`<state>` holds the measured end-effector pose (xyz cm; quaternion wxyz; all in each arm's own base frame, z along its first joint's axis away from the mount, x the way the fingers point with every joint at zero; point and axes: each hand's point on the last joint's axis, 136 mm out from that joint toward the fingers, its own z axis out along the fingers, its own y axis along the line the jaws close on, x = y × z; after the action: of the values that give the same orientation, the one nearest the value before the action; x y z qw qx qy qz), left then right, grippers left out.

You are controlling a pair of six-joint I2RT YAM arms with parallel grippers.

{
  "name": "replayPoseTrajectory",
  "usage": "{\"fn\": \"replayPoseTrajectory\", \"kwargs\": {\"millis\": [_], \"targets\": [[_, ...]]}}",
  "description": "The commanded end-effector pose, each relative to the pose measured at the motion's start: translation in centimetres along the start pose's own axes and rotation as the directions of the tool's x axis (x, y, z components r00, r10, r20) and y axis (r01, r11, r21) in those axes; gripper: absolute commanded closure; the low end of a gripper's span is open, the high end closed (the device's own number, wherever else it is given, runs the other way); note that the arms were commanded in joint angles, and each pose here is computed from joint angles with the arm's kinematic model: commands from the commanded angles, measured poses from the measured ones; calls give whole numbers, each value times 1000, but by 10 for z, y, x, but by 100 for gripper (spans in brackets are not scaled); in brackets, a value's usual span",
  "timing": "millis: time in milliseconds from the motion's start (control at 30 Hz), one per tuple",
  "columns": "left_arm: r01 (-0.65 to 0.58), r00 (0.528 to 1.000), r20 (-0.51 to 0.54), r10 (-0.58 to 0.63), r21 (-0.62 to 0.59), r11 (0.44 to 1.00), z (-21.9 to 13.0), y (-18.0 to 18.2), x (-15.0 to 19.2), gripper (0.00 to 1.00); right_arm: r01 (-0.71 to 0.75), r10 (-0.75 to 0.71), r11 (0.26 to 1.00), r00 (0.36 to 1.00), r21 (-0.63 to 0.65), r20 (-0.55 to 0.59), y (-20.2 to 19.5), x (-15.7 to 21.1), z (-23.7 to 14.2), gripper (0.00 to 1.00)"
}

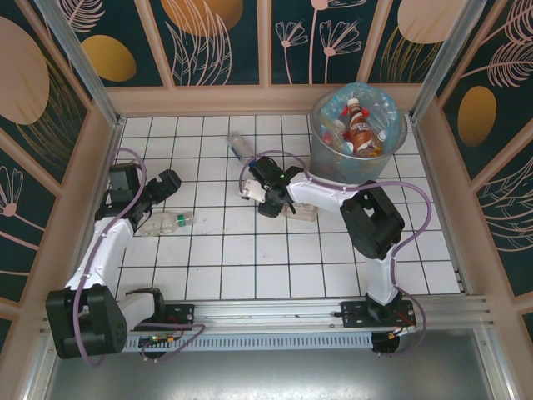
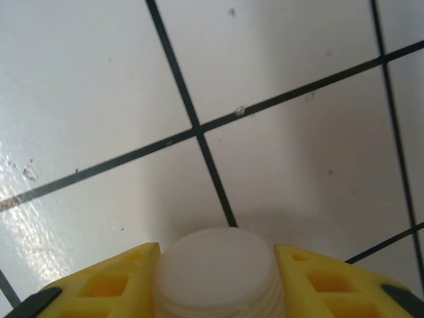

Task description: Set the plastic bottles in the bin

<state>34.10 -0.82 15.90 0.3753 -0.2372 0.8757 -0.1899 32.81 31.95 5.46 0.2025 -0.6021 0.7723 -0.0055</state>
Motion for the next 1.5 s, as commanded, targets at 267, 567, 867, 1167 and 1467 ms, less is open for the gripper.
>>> {"fn": "replayPoseTrajectory", "kwargs": {"millis": [267,567,867,1167,1467], "targets": [[-84,984,170,55,169,982,-50,-61,-57,13,-207,174,977,922,59,345,-50,-62,-129,79],[-288,929,343,141,426,857,-115,-190,-80,18,-535,239,841,504,83,830,-135,-63,-343,82],[-498,857,441,266,575,649,-162,-318,-37,19,-818,123,479,423,320,898,-223,30,-435,83],[-503,864,367,345,638,583,-143,-356,24,18,-863,128,368,417,347,900,-266,81,-414,84],[-513,858,354,372,633,580,-134,-353,37,17,-898,196,300,389,322,900,-283,130,-368,83]]}}
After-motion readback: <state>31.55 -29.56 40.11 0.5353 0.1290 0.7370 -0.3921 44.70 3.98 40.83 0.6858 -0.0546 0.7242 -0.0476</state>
